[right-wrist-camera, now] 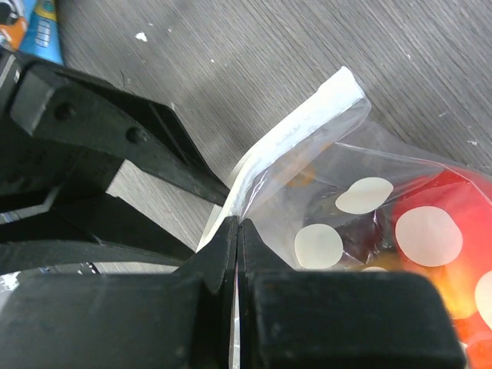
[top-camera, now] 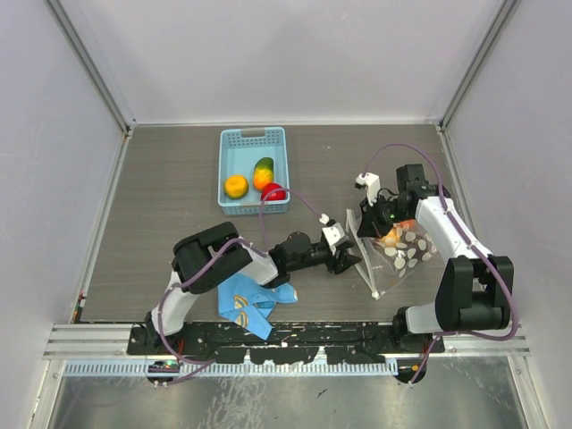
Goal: Open the zip-top bag and remove the fake food
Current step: Pick up the fake fruit from the zipper food storage bag.
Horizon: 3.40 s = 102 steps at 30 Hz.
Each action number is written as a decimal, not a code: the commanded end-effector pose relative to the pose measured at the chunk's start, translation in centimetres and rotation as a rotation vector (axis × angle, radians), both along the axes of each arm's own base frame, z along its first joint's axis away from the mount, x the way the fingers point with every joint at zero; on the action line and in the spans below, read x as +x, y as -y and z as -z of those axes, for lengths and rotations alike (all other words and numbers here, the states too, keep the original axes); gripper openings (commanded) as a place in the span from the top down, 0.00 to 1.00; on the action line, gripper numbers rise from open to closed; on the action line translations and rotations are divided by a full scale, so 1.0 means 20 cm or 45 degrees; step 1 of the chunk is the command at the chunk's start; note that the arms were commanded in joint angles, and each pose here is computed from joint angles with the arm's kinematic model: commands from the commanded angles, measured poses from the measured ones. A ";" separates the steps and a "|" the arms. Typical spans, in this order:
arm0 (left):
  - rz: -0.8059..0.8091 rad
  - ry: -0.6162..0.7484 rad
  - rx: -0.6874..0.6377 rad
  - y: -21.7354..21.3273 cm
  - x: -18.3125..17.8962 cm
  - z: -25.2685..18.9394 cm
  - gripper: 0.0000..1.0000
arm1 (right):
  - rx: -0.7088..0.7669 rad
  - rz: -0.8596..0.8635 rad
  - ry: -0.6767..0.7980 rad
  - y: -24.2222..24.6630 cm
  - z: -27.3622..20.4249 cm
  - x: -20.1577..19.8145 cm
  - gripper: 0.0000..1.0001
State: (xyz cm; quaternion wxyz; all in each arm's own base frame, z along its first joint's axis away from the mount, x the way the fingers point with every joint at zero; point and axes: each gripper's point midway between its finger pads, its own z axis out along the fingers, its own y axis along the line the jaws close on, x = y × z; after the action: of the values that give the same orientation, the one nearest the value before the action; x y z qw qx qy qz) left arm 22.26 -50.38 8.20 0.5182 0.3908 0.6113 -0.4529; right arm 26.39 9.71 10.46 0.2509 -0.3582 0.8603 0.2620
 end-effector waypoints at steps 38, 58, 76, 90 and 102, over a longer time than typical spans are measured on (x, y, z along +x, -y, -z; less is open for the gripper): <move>-0.164 0.151 -0.132 0.13 0.16 0.02 0.23 | -0.181 0.386 0.339 0.32 -0.30 0.31 0.63; -0.170 0.052 -0.159 0.12 0.21 0.04 0.21 | -0.471 0.327 0.094 0.30 0.13 0.37 0.51; -0.219 -0.011 -0.080 0.13 0.28 0.09 0.17 | -0.340 0.159 -0.153 0.19 0.24 0.16 0.67; -0.270 -0.108 0.049 0.18 0.33 0.16 0.27 | -0.310 0.143 -0.221 0.21 0.27 0.12 0.68; -0.338 -0.164 0.168 0.22 0.41 0.23 0.33 | -0.323 0.125 -0.266 0.22 0.32 0.09 0.69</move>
State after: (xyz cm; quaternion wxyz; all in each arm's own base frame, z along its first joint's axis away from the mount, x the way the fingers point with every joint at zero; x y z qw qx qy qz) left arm 29.10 -54.89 4.05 0.5050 0.3221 0.7028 -0.3838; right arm 32.80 5.14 7.29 0.2263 -0.3249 0.9077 0.1389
